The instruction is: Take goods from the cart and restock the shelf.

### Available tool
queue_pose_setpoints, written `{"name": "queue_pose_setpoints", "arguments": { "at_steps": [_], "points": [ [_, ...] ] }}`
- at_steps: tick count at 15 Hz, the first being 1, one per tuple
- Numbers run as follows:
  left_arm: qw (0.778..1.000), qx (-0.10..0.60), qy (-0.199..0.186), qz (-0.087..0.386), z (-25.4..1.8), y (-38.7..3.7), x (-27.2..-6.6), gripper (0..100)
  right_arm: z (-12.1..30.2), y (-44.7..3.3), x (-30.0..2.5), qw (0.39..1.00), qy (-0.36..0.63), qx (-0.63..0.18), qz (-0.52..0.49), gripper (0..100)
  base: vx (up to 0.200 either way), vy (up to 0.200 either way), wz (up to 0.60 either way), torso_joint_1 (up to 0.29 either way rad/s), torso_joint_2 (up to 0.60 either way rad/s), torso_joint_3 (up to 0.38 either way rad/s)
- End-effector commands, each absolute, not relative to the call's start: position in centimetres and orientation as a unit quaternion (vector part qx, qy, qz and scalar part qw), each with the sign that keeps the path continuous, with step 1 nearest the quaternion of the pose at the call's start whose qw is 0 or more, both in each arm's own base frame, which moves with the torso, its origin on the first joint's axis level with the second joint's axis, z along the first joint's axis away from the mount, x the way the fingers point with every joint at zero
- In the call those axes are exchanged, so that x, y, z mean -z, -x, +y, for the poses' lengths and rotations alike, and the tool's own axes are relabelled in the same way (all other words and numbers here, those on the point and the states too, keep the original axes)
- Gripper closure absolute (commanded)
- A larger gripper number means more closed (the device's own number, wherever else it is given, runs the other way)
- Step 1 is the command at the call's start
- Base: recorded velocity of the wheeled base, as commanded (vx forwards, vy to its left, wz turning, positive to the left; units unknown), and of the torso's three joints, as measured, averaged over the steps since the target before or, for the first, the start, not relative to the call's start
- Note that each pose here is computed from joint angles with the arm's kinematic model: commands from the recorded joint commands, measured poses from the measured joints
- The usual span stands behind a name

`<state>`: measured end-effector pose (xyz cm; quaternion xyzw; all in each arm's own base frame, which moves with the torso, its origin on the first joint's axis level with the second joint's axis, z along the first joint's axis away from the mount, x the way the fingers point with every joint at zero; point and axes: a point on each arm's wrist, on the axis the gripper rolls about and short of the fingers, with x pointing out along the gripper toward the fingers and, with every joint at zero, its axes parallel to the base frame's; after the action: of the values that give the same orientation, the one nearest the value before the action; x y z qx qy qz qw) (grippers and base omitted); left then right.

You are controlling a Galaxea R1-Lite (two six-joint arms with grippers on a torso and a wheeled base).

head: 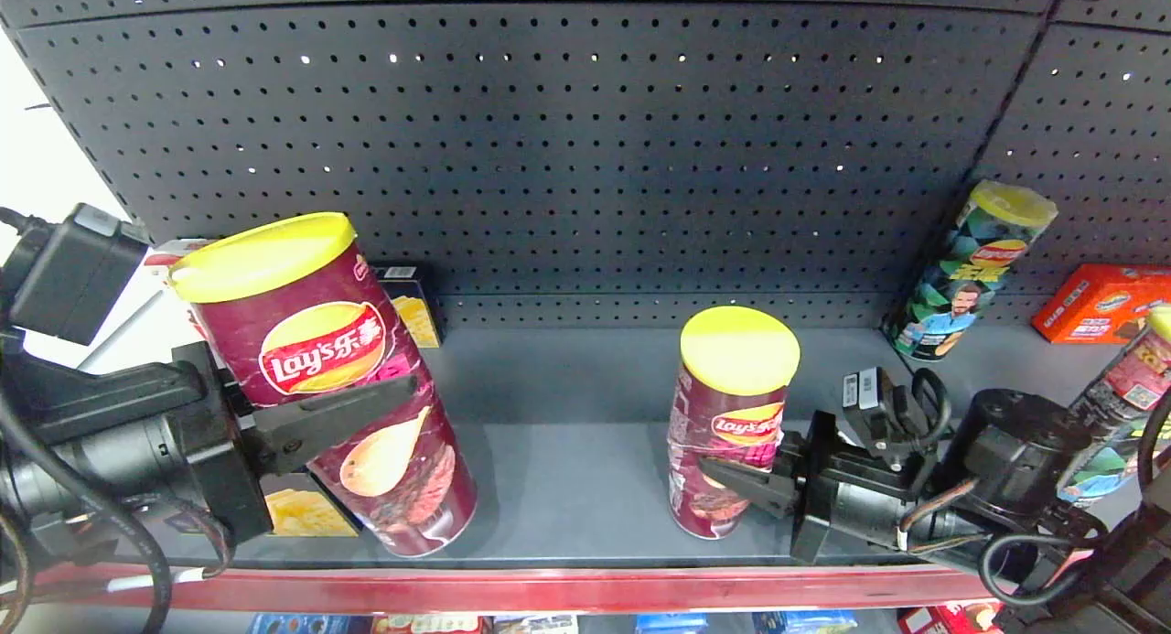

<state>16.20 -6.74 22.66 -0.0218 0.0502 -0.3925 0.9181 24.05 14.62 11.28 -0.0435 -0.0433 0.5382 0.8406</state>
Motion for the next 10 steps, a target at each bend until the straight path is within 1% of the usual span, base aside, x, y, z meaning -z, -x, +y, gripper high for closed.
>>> {"name": "queue_pose_setpoints", "arguments": {
  "at_steps": [1, 2, 3, 8, 10],
  "points": [
    [0.918, 0.392, 0.022, 0.049, -6.7, -16.2, -22.7, 100, 14.9, -24.9, -10.4, 0.843, 0.043, -0.536, -0.031, 100, 0.000, 0.000, 0.00, 0.000, 0.00, 0.000],
    [0.918, 0.393, 0.022, 0.049, -6.7, -16.2, -22.7, 100, 14.9, -24.9, -10.2, 0.843, 0.043, -0.536, -0.028, 100, 0.000, 0.000, 0.00, 0.000, 0.00, 0.000],
    [0.918, 0.392, 0.022, 0.050, -6.7, -16.2, -22.7, 100, 14.8, -24.9, -10.1, 0.843, 0.045, -0.536, -0.027, 0, 0.000, 0.000, 0.00, 0.000, 0.00, 0.000],
    [0.918, 0.392, 0.022, 0.050, -6.7, -16.2, -22.7, 100, 14.1, -24.4, -11.1, 0.850, 0.048, -0.522, -0.040, 0, 0.000, 0.000, 0.00, 0.000, 0.00, 0.000],
    [0.918, 0.393, 0.022, 0.050, -6.7, -16.2, -22.7, 100, 13.4, -23.9, -12.3, 0.854, 0.048, -0.515, -0.060, 0, 0.000, 0.000, 0.00, 0.000, 0.00, 0.000]
  ]
}}
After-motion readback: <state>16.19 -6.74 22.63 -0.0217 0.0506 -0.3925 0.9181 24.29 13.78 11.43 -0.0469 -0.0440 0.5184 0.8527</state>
